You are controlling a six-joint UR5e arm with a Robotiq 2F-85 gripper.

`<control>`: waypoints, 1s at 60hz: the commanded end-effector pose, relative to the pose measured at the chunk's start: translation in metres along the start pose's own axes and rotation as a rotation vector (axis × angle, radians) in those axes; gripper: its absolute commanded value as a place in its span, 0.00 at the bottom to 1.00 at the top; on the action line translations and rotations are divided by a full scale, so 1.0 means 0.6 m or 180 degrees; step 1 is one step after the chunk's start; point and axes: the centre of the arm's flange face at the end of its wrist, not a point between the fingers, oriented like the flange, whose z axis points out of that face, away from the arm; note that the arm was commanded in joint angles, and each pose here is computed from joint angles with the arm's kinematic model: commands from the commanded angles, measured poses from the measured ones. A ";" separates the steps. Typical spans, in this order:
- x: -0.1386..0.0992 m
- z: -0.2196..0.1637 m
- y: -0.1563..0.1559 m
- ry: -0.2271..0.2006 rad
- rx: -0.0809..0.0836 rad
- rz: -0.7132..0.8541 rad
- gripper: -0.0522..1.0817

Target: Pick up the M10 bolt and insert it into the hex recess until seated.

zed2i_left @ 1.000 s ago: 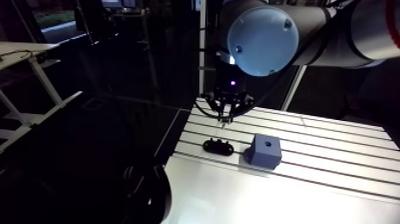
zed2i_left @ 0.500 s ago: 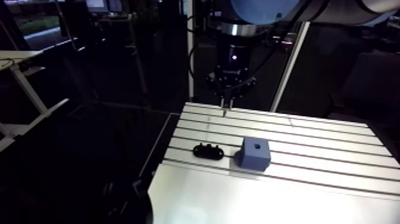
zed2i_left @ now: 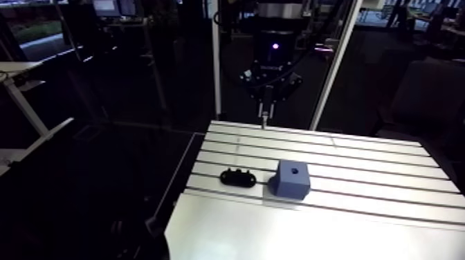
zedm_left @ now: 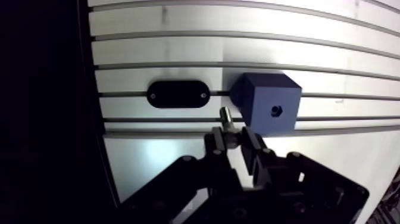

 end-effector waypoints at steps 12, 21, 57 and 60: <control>0.001 -0.021 0.045 -0.0256 -0.0036 -0.0480 0.96; 0.007 -0.027 0.072 -0.0226 -0.0007 -0.0496 0.96; -0.039 -0.002 0.145 -0.0240 0.0003 0.0131 1.00; -0.041 0.004 0.145 -0.0251 0.0000 0.0126 1.00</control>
